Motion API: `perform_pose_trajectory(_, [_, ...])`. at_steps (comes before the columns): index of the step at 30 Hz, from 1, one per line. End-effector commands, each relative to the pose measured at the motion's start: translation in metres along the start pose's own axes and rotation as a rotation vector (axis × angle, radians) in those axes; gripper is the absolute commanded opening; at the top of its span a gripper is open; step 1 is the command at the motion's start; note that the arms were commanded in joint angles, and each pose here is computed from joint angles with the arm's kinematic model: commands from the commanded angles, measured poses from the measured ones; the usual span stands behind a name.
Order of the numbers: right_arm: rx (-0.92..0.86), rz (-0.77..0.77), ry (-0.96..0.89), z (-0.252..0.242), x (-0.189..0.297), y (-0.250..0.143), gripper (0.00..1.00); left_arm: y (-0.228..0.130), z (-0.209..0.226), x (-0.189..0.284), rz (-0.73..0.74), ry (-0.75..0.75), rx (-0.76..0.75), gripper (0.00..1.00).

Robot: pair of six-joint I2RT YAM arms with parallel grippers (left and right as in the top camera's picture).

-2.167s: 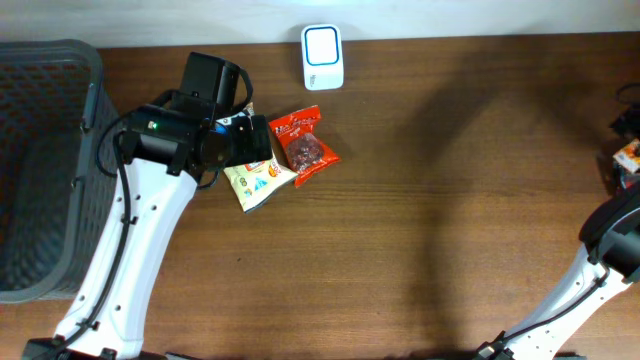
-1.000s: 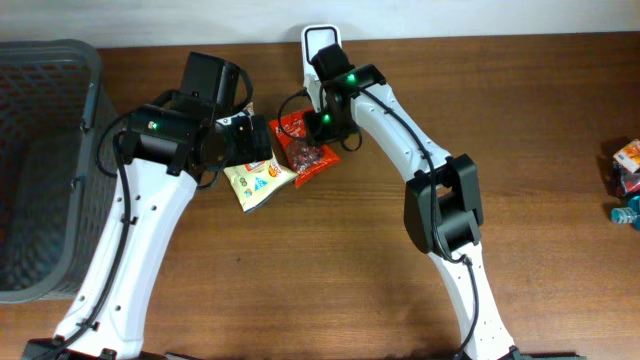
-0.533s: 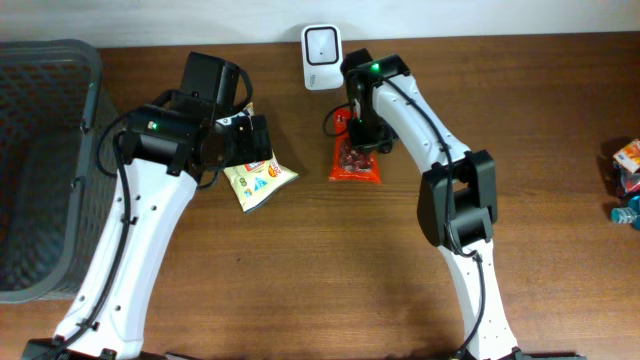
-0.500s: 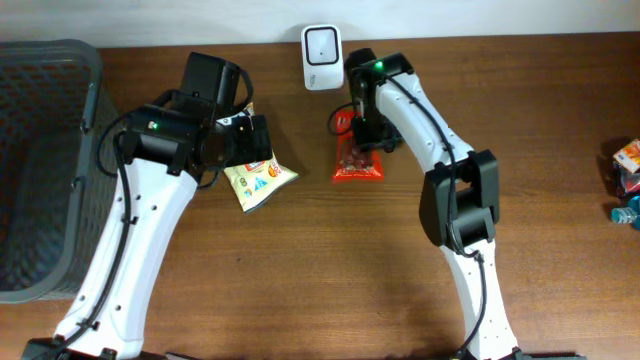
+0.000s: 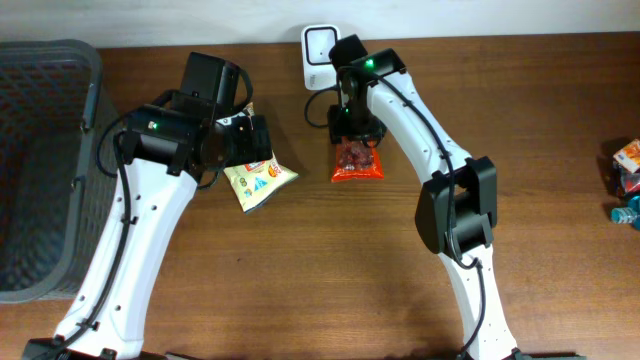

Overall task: Scan the item barcode
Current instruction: 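Lift the red bag up under the white scanner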

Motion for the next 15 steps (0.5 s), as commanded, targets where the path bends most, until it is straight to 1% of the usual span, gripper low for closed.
perform_pose_trajectory(1, [-0.083, -0.012, -0.111, -0.009, -0.008, -0.003, 0.58, 0.0, 0.001, -0.002, -0.001, 0.012, -0.01, 0.99])
perform_pose_trajectory(5, [-0.081, -0.011, -0.204, -0.019, -0.013, -0.005, 0.59, 0.0, 0.001, -0.002, -0.001, 0.012, -0.01, 0.99])
perform_pose_trajectory(8, [-0.081, -0.021, -0.204, -0.02, -0.023, -0.005, 0.58, 0.0, 0.001, -0.003, 0.0, 0.013, -0.01, 0.99])
perform_pose_trajectory(12, [-0.081, 0.0, -0.208, -0.023, -0.049, -0.013, 0.58, 0.0, 0.001, -0.003, 0.0, 0.013, -0.01, 0.99])
perform_pose_trajectory(13, [-0.081, 0.002, -0.208, -0.024, -0.052, -0.015, 0.56, 0.0, 0.001, -0.003, 0.0, 0.013, -0.01, 0.99])
perform_pose_trajectory(14, [-0.081, 0.006, -0.209, -0.024, -0.055, -0.016, 0.5, 0.0, 0.001, -0.003, 0.0, 0.013, -0.01, 0.99])
perform_pose_trajectory(15, [-0.081, 0.01, -0.21, -0.024, -0.055, -0.017, 0.4, 0.0, 0.001, -0.003, 0.0, 0.013, -0.01, 0.99])
Point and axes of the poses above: each gripper's point midway between its finger pads, its own x axis back along the fingers, its own z axis along the line the jaws close on, y = z × x, the point moved 7 cm from there along x, back along the fingers, and after that the axes turned 9 degrees about x, right-handed, at the moved point
